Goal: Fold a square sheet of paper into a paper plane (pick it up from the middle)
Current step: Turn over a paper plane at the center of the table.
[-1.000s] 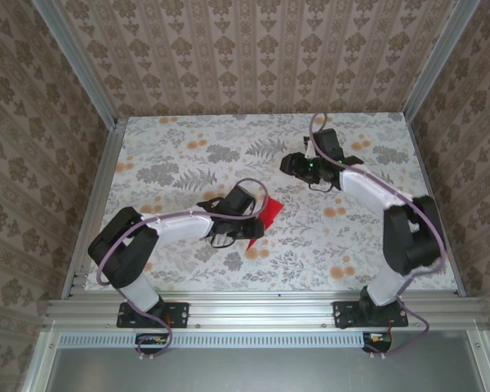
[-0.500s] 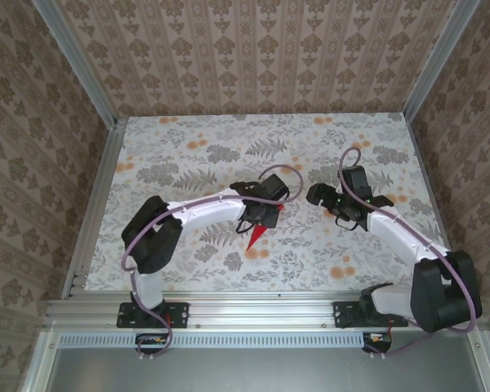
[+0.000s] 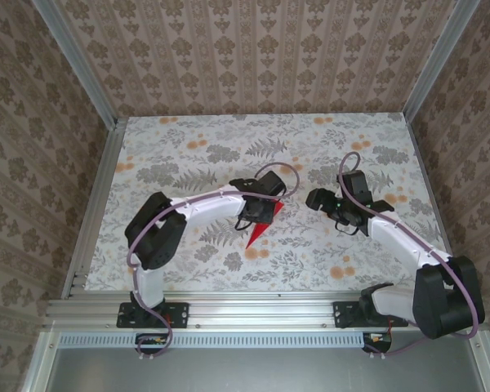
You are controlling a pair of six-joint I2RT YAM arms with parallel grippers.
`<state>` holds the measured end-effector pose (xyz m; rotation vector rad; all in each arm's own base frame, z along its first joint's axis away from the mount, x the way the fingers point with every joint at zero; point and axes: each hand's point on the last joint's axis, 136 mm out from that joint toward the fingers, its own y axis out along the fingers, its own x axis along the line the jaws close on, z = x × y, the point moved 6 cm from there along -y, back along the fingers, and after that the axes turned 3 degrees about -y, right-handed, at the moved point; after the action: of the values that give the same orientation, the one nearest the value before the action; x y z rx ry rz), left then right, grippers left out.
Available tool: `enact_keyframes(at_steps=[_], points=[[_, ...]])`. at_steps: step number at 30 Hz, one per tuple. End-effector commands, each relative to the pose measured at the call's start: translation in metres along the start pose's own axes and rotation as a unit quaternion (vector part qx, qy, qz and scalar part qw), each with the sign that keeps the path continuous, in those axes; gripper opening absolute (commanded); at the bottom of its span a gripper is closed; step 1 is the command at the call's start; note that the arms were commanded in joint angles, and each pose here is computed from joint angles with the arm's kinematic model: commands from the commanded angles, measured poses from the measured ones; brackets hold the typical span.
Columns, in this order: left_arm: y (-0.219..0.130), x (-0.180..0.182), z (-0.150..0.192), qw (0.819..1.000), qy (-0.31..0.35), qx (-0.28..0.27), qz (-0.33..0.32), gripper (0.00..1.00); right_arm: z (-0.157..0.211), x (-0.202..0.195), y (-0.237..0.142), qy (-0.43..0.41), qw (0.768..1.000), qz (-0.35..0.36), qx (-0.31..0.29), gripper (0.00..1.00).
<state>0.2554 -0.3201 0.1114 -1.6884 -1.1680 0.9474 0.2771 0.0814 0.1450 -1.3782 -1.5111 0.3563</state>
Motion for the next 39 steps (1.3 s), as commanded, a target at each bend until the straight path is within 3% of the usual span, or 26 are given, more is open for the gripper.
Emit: enact_keyframes(at_steps=[1, 10, 16, 24, 35, 39], points=[[-0.023, 0.002, -0.011, 0.995, -0.055, -0.031, 0.078, 0.01, 0.011, 0.009, 0.001, -0.007, 1.0, -0.016, 0.016, 0.81], [-0.035, 0.032, -0.01, 0.953, -0.172, -0.097, 0.229, 0.0, 0.035, 0.05, 0.005, -0.056, 0.998, -0.007, 0.03, 0.76], [-0.019, 0.049, -0.003, 0.931, -0.222, -0.102, 0.27, 0.0, 0.05, 0.088, 0.015, -0.089, 0.995, -0.021, 0.047, 0.66], [-0.009, 0.07, 0.007, 0.925, -0.253, -0.102, 0.264, 0.0, 0.073, 0.128, 0.044, -0.126, 0.988, -0.015, 0.093, 0.56], [-0.016, 0.089, 0.024, 0.92, -0.272, -0.108, 0.259, 0.0, 0.085, 0.143, 0.064, -0.142, 0.984, 0.022, 0.106, 0.66], [-0.014, 0.093, 0.033, 0.92, -0.275, -0.105, 0.259, 0.03, 0.088, 0.154, 0.067, -0.158, 0.981, 0.015, 0.115, 0.63]])
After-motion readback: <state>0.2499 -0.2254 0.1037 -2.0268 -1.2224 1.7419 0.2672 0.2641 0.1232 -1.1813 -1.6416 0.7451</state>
